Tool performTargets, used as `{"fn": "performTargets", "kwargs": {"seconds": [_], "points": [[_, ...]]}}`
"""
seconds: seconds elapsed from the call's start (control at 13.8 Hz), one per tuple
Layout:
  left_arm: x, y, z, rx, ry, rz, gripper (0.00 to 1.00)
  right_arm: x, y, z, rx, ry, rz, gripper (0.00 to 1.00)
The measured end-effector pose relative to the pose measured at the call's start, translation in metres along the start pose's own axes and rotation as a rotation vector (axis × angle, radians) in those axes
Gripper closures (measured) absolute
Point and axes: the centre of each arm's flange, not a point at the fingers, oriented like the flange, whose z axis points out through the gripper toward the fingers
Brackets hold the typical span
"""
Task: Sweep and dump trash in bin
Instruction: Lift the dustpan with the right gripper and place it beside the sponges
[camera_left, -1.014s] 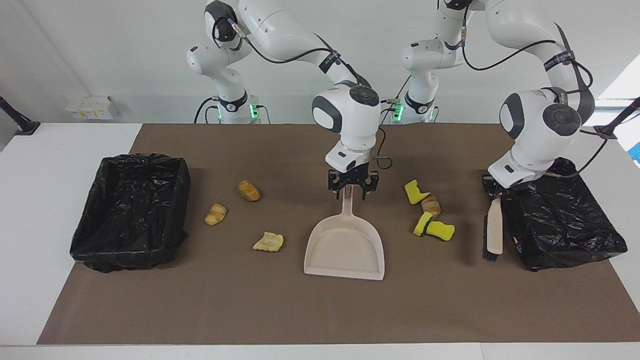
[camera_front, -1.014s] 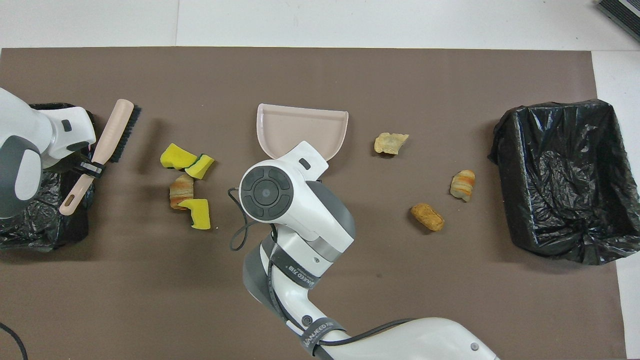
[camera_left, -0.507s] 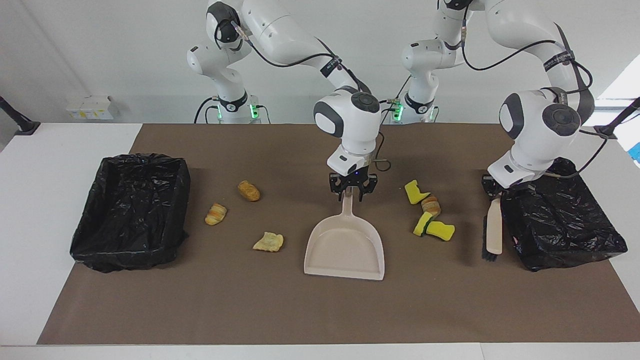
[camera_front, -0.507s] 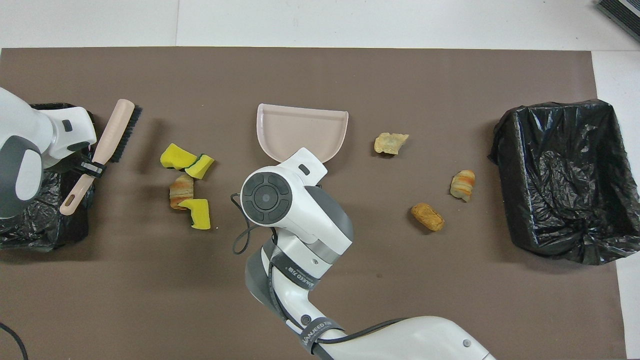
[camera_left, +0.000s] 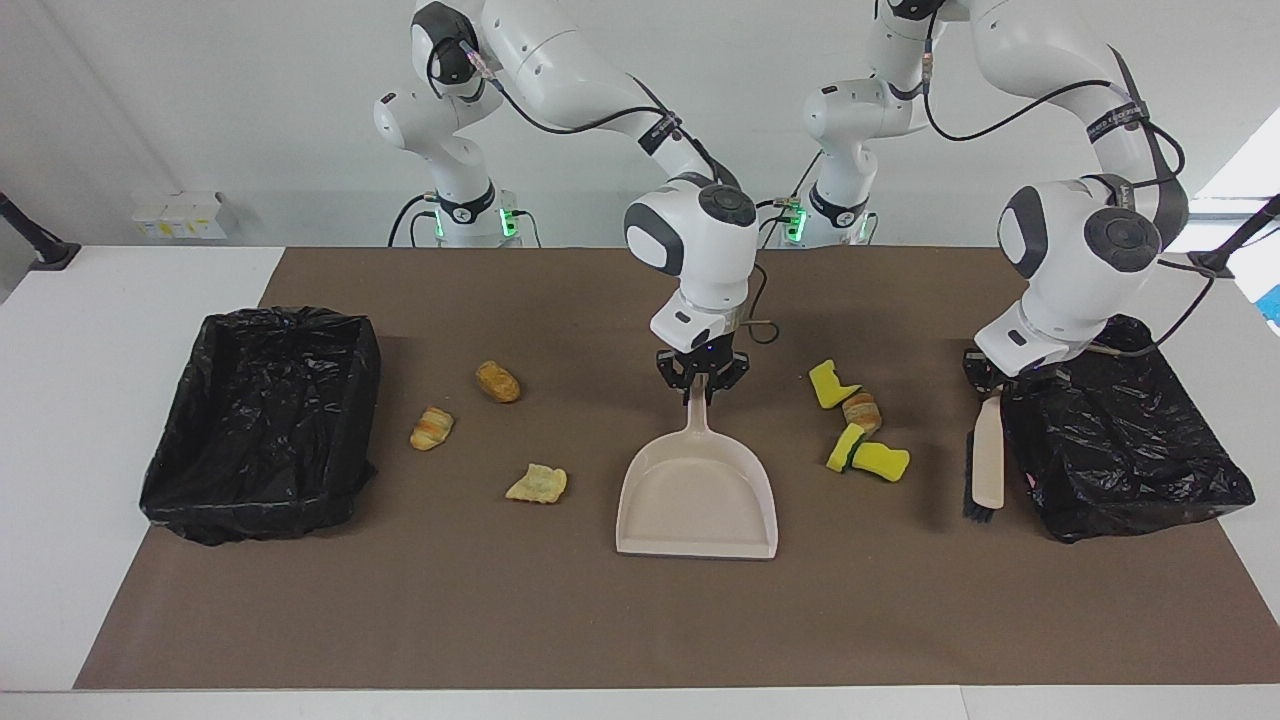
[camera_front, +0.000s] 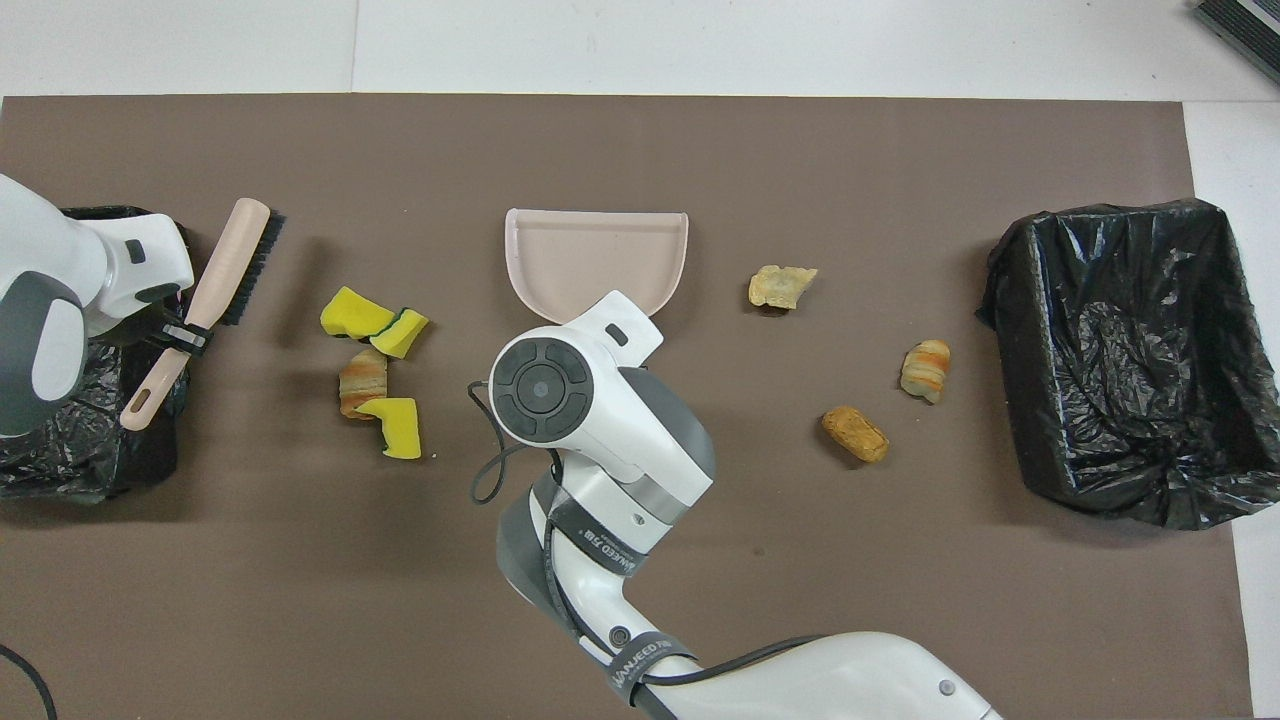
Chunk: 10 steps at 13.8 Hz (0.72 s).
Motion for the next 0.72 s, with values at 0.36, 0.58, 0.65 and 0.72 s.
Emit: {"fn": "performTargets", "kwargs": {"seconds": [0.36, 0.58, 0.65, 0.72], "points": [[0.000, 0.001, 0.002, -0.002, -0.004, -0.039, 0.75, 0.018, 0.031, -0.045, 0.040, -0.031, -0.129, 0.68], [-0.001, 0.005, 0.005, -0.005, -0.011, -0.098, 0.75, 0.033, 0.079, -0.080, 0.058, -0.122, -0.223, 0.68], [0.000, 0.006, 0.006, -0.006, -0.014, -0.105, 0.75, 0.037, 0.096, -0.090, 0.055, -0.145, -0.295, 0.68], [0.000, 0.008, 0.007, -0.007, -0.015, -0.106, 0.75, 0.041, 0.112, -0.099, 0.054, -0.164, -0.373, 0.68]]}}
